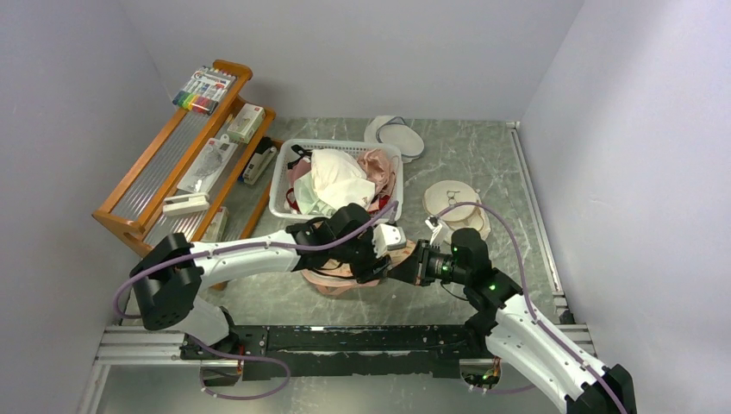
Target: Unzip the laundry bag and remove the bra
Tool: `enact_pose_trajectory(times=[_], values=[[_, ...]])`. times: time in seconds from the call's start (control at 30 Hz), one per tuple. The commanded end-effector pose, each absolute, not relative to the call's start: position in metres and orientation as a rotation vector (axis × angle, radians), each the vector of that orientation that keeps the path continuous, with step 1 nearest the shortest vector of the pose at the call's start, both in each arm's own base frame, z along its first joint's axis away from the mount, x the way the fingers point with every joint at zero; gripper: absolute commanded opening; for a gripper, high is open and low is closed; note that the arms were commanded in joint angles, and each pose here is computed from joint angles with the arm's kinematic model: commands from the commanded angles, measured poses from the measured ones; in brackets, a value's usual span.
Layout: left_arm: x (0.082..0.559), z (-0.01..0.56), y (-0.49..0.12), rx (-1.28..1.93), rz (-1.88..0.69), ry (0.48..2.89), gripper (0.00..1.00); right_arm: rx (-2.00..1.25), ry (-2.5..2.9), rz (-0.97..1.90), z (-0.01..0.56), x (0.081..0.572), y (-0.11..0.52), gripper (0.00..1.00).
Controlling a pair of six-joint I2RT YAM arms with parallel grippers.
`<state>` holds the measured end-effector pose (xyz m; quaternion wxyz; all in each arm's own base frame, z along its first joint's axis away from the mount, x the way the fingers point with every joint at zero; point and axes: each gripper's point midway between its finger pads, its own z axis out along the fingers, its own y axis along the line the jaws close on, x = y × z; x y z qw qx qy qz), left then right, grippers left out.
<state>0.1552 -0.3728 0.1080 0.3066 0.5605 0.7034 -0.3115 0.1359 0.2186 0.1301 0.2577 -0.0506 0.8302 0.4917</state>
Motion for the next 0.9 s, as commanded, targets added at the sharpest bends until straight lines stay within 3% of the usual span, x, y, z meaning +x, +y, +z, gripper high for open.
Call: enact_pose_trajectory(times=[0.0,0.07,0.33,0.53,0.87], values=[[0.18,0.12,-0.369,1.439,-0.666,1.864,0.54,-0.158,2.239,1.332,0.132,0.134,0.219,0.0],[0.183,0.125,-0.365,1.437,-0.631,1.847,0.38,-0.141,2.265,1.304,0.127,0.136,0.217,0.0],[0.187,0.149,-0.348,1.47,-0.546,1.717,0.07,-0.116,2.309,1.058,0.136,0.155,0.197,0.0],[0.184,0.171,-0.338,1.465,-0.536,1.6,0.07,0.09,2.332,0.751,0.125,0.181,0.16,0.0],[0.194,0.202,-0.322,1.298,-0.486,1.505,0.07,0.172,2.293,0.776,0.096,0.201,0.168,0.0]])
